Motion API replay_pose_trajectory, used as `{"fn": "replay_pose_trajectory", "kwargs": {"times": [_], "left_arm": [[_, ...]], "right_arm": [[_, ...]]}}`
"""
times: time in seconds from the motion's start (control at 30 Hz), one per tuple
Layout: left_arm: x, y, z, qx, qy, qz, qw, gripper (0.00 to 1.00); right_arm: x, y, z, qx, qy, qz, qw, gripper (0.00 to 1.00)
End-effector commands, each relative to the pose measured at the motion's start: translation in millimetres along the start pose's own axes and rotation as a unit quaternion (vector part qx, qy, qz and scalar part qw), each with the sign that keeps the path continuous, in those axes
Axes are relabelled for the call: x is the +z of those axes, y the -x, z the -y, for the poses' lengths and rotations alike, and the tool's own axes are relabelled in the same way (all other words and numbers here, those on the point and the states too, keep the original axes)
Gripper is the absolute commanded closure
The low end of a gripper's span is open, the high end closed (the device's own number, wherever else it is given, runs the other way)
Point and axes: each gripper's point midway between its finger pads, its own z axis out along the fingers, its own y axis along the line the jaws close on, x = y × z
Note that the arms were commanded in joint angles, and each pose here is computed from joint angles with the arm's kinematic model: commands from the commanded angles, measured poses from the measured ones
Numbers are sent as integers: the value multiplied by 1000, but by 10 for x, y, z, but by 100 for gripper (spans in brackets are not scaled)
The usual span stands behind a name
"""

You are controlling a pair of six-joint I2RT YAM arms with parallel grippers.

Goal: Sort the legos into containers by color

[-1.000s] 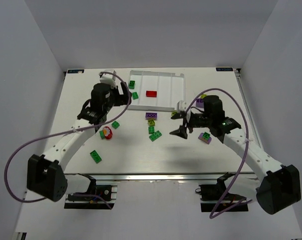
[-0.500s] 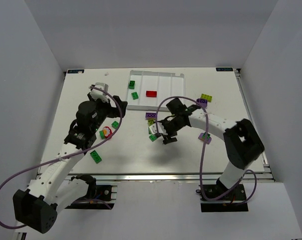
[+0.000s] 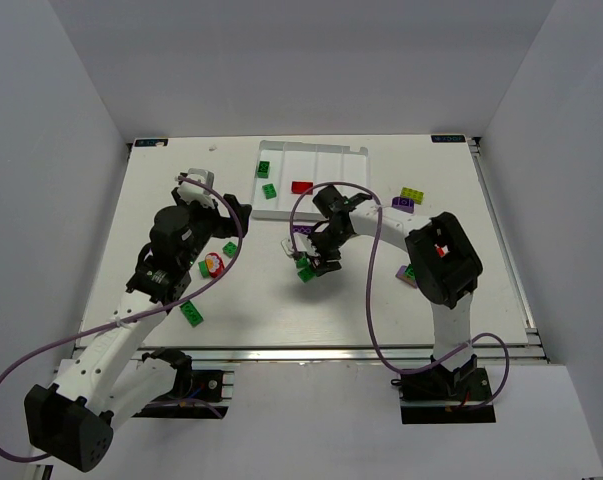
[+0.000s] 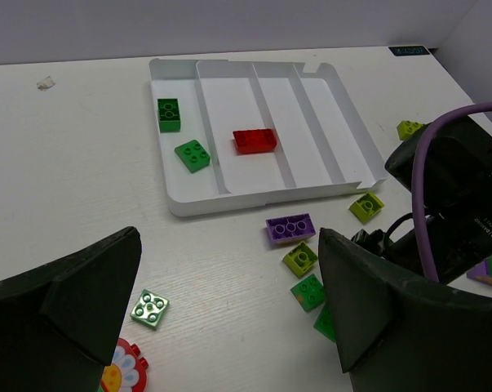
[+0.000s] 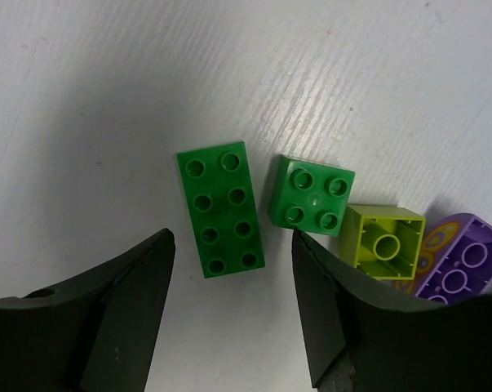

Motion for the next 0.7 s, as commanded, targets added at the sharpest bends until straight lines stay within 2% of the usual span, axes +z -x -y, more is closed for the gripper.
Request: {"fn": "replay_pose_trajectory", "kwargs": {"times": [0.0, 0.4, 0.67], "left_arm": [[-10, 29, 13, 5, -5, 7, 1000, 2], [20, -27, 37, 5, -13, -2, 1000, 2], [30, -60, 49, 3, -16, -7, 1000, 2]], "right_arm": [[-28, -32, -61, 15, 10, -5, 1000, 36], [34, -175, -26, 42, 10, -16, 999, 36], [69, -227, -56, 52, 19, -21, 998, 43]]}}
